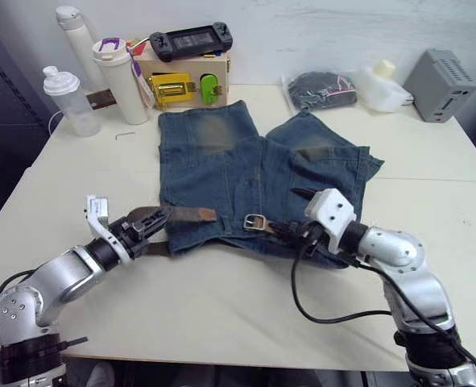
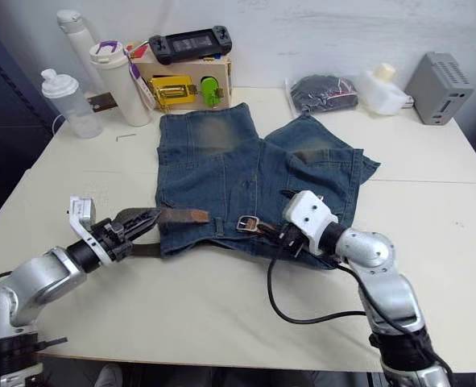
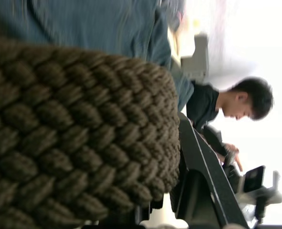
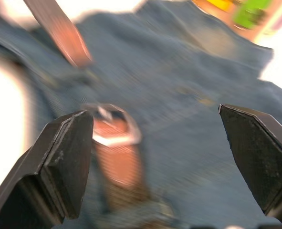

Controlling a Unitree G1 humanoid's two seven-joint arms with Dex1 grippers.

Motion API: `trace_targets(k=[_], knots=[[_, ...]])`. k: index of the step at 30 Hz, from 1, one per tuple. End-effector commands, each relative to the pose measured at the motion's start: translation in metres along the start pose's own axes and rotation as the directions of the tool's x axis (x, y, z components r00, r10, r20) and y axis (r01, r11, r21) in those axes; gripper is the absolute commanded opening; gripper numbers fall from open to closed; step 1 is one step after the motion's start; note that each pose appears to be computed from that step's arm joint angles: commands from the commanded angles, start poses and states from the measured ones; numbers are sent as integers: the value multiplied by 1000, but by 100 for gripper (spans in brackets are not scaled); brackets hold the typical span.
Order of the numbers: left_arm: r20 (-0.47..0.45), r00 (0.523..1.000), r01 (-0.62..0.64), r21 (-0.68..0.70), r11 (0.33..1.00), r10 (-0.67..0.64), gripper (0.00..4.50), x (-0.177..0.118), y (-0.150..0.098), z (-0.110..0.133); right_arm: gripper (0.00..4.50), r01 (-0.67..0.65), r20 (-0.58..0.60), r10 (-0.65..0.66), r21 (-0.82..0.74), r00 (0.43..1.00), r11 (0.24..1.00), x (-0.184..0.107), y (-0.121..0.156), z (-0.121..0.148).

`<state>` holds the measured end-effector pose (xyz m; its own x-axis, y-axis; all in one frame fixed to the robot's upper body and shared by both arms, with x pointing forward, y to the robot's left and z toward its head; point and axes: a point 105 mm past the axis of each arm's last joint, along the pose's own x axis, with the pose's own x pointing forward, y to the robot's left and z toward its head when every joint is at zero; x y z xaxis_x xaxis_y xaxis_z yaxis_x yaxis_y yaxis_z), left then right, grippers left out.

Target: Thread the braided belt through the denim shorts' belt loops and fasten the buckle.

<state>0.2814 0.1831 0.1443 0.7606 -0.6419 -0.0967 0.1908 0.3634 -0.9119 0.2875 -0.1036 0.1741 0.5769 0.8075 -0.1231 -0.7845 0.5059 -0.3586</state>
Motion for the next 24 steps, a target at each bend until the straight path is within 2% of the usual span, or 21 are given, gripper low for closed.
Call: trace_targets(k=[1, 8, 16, 24], knots=[[-34, 997, 65, 12, 998, -65, 0, 7, -12, -6, 447, -112, 61, 107, 79, 992, 991, -9, 9, 20], [-51, 998, -31, 6, 999, 32, 0, -1, 5, -7, 447, -85, 62, 79, 116, 995, 990, -13, -7, 32], [-126, 989, -57, 111, 992, 71, 0, -3, -2, -15, 447, -97, 30, 94, 113, 995, 989, -13, -10, 29], [-161, 976, -107, 223, 969, 145, 0, 12, -13, -3, 447, -101, 44, 96, 120, 994, 988, -11, -5, 31]])
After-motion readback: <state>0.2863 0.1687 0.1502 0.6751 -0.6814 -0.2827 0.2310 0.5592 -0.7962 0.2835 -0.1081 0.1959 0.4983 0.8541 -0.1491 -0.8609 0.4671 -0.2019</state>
